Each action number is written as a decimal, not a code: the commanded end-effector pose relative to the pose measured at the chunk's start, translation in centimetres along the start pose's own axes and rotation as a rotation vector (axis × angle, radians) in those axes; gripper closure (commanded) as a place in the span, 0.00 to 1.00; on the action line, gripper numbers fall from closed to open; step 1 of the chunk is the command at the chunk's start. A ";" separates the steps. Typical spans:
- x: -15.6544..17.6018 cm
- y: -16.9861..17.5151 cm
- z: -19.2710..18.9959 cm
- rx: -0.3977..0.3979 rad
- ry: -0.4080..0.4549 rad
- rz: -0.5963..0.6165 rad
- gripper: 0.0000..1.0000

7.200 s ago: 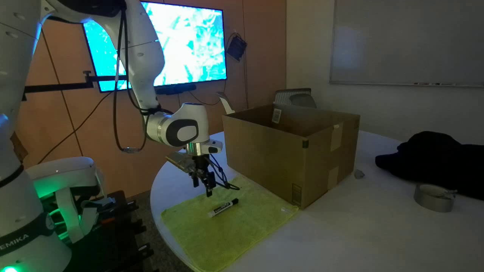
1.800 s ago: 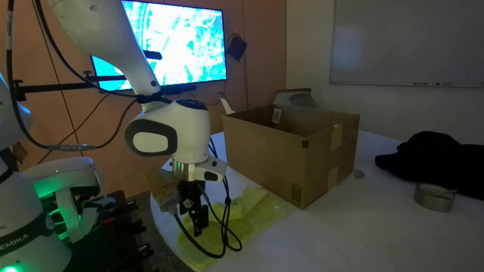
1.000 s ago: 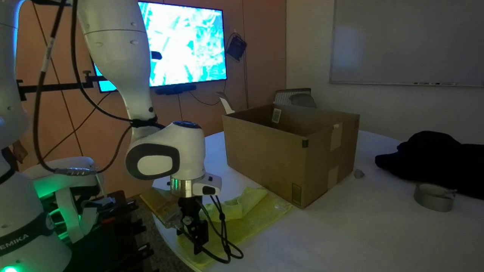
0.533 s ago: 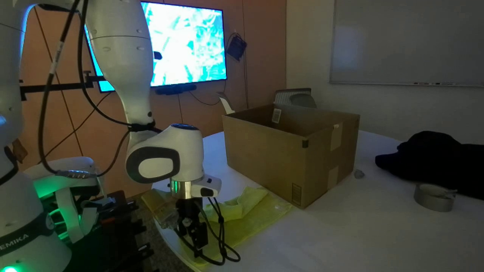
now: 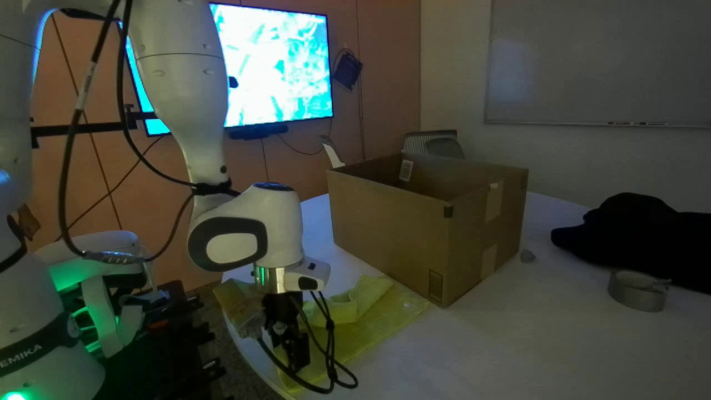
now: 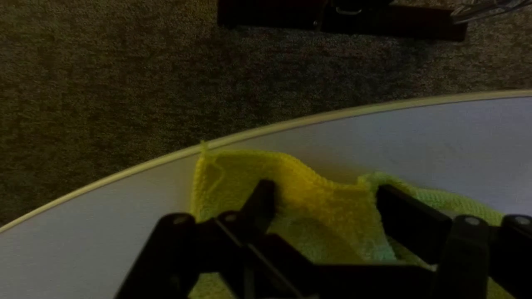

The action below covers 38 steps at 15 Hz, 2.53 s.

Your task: Pick up the marker from the table and wrap it on the cloth, then pick up the cloth and put it in the box

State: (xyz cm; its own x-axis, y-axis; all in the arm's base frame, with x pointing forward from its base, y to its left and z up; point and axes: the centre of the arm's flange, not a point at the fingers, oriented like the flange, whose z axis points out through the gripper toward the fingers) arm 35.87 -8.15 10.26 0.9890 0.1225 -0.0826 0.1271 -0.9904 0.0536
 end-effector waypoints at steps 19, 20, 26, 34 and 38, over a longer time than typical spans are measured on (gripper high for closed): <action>4.5 1.7 -13.0 -0.039 0.448 0.172 0.98; 5.5 0.9 -13.2 -0.031 0.470 0.214 0.98; 10.2 -2.2 -13.0 0.050 0.547 0.515 0.98; 14.2 -2.5 -11.5 0.142 0.590 0.887 0.98; 16.4 -4.5 -11.2 0.168 0.594 0.923 0.98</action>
State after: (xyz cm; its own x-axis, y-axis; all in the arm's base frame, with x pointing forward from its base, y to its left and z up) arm 50.13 -3.08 20.38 0.6267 -0.6720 0.3945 -0.6266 -0.7356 -0.2576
